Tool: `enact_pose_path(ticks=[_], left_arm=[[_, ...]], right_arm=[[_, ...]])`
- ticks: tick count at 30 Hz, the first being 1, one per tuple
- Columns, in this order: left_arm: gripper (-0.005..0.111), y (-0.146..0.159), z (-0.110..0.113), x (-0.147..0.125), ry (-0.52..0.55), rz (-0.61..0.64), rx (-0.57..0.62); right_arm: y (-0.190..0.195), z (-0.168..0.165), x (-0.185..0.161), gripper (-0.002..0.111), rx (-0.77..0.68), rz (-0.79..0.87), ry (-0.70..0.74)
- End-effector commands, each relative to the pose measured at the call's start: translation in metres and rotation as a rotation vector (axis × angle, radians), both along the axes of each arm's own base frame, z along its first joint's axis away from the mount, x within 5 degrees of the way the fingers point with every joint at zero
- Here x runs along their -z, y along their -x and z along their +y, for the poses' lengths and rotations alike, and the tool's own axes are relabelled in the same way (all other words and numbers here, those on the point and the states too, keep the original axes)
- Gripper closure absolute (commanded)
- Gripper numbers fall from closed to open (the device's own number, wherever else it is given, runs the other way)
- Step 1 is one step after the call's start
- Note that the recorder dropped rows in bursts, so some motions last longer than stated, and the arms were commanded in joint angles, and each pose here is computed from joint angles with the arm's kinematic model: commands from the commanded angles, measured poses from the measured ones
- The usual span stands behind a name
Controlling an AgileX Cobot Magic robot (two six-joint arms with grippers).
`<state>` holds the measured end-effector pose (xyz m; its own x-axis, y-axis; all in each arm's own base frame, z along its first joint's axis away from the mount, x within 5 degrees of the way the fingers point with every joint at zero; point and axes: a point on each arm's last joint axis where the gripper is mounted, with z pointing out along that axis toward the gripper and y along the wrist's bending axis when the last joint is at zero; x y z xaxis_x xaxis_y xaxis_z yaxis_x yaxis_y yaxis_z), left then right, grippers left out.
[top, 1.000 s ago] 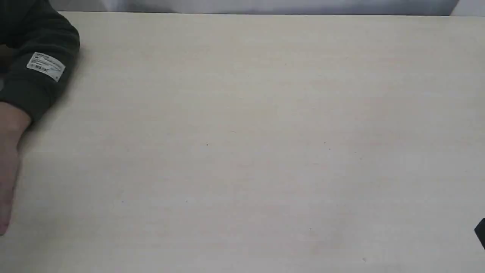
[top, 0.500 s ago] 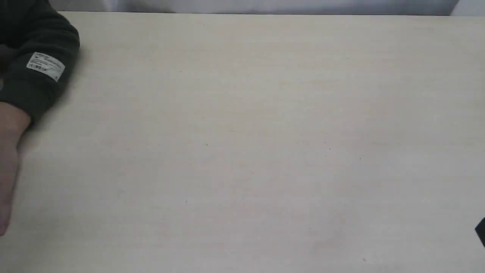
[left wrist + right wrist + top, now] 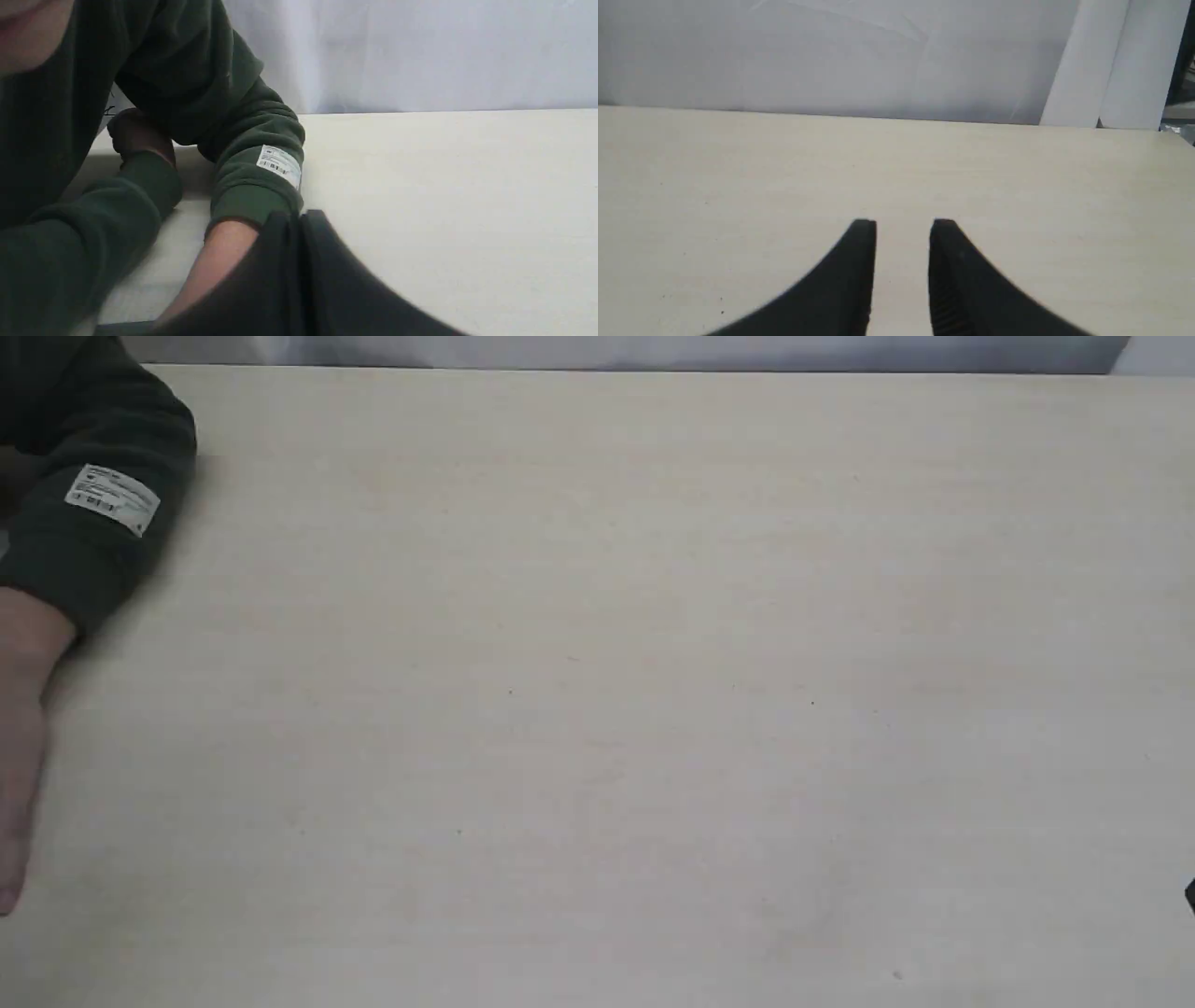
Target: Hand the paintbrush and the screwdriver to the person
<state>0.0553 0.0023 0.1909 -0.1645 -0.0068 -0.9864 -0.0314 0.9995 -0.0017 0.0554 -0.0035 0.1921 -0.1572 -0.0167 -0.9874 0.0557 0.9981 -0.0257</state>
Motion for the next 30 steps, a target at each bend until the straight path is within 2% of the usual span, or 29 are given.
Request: enact_pose_path(ticks=[1, 30], left_arm=[[0.107, 0.0, -0.0002, 0.0002, 0.004, -0.005, 0.002], [0.107, 0.0001, -0.0002, 0.0003, 0.006, -0.003, 0.002]], right_arm=[[0.0005, -0.0007, 0.0028, 0.085, 0.01, 0.02, 0.005], [0.0007, -0.0008, 0.0038, 0.085, 0.012, 0.03, -0.003]])
